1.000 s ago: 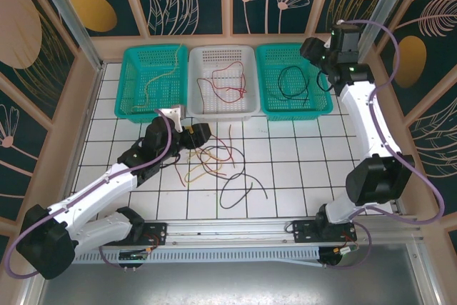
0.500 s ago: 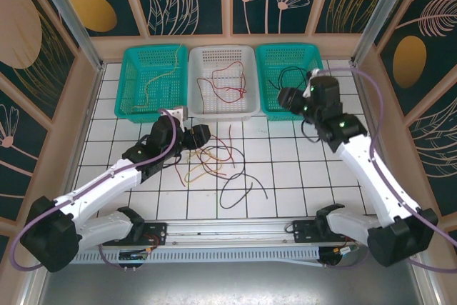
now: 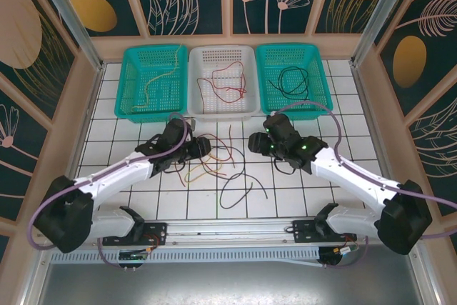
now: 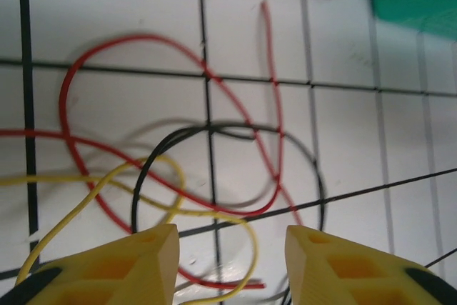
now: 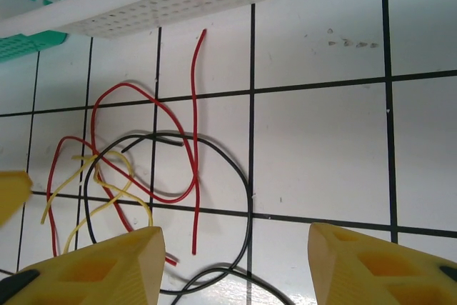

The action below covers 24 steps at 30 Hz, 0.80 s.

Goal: Untangle the cables

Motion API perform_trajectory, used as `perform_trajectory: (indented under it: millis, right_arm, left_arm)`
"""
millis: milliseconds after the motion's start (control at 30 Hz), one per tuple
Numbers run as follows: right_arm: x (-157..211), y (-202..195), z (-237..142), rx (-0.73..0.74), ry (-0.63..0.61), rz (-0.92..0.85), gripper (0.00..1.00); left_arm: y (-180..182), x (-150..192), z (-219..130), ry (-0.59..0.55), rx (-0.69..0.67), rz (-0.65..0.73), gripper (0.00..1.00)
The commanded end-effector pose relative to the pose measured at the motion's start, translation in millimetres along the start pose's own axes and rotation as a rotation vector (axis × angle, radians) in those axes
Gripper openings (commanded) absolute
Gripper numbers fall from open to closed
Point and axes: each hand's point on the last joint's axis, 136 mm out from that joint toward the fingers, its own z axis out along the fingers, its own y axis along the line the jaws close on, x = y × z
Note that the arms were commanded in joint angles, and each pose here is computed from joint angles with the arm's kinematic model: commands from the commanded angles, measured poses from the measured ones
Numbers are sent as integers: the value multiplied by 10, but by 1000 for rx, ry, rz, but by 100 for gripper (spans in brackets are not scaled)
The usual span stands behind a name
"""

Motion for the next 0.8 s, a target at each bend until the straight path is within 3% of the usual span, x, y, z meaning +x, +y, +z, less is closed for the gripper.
perform_trajectory:
  millis: [0, 400, 567, 767]
  right_arm:
    - [-268, 176, -52, -32, -87, 32, 55]
    - [-362, 201, -120, -30, -121, 32, 55]
    - [-385, 200, -171, -32, -132, 34, 53]
    - [-444, 263, -254, -58, -149, 42, 53]
  left_arm:
    - [183, 226, 95, 103, -64, -40, 41]
    - [386, 447, 395, 208, -127, -56, 36]
    - [372, 352, 418, 189, -149, -41, 17]
    - [97, 56, 91, 58, -66, -2, 7]
